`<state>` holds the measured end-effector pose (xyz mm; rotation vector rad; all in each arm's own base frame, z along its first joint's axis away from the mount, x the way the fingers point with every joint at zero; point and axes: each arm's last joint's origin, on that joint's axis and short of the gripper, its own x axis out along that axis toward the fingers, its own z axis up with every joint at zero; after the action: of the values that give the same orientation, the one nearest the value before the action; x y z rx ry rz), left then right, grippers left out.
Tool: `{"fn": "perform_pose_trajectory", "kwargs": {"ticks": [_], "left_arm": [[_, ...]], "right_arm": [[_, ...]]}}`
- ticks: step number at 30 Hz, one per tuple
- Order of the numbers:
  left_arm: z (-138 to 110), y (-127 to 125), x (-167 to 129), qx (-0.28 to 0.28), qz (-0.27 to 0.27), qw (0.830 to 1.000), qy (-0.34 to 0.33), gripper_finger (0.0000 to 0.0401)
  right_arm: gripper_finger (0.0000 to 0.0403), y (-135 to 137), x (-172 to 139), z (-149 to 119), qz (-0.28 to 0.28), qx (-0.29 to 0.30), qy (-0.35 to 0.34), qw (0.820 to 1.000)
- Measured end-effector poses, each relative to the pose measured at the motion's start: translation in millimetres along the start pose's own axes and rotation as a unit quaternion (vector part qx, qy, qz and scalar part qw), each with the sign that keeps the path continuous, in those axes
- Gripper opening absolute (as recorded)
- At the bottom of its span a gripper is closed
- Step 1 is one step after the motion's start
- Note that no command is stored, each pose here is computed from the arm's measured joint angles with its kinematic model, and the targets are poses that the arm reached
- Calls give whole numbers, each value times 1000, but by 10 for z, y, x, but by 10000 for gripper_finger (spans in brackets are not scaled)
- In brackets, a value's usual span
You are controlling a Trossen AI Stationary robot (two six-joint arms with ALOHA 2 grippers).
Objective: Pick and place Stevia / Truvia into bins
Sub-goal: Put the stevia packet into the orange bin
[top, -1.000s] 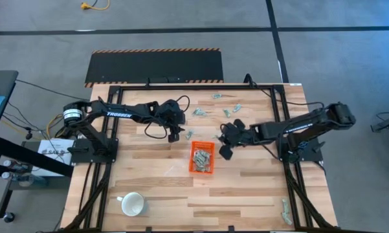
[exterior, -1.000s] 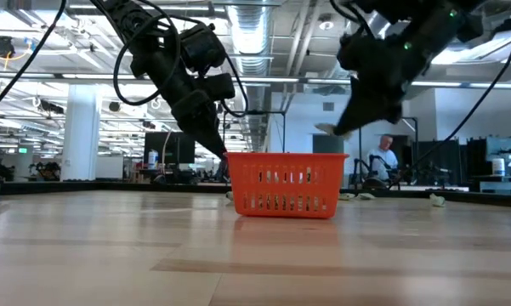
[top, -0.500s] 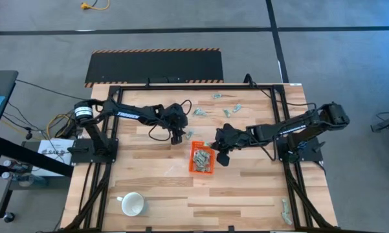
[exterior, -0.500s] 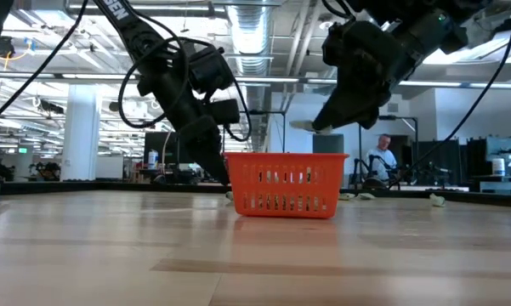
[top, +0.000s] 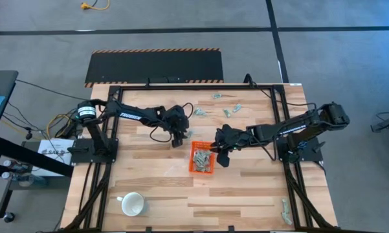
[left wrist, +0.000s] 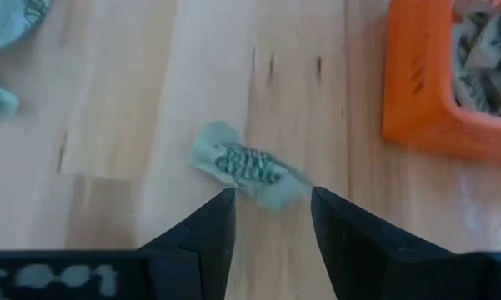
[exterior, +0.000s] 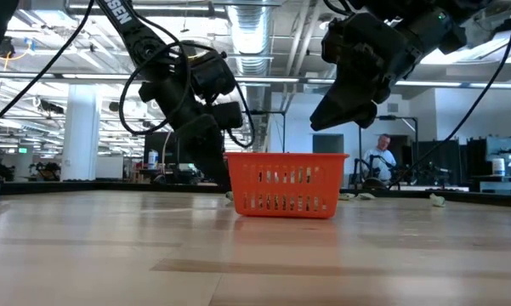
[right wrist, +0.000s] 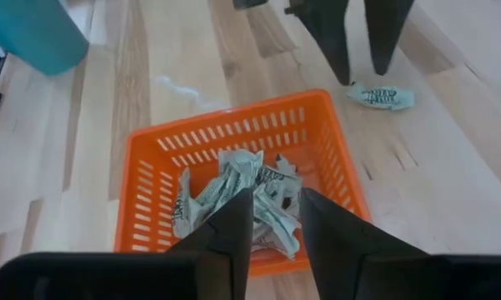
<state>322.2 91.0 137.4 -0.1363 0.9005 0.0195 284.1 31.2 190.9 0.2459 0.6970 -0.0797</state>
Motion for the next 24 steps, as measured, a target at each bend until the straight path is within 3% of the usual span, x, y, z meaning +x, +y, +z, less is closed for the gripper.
{"fn": "perform_pose_trajectory", "kwargs": {"ticks": [7, 11, 24], "left_arm": [[12, -23, 46, -3, 0, 1000, -9, 185], [5, -38, 51, -4, 28, 1000, -1, 200], [-43, -174, 198, 23, 56, 998, 22, 204]], "right_arm": [[95, -7, 0, -19, -4, -1, 10, 1000], [95, -7, 0, -20, -4, -1, 10, 1000], [95, -8, 0, -20, -4, 0, 10, 1000]]}}
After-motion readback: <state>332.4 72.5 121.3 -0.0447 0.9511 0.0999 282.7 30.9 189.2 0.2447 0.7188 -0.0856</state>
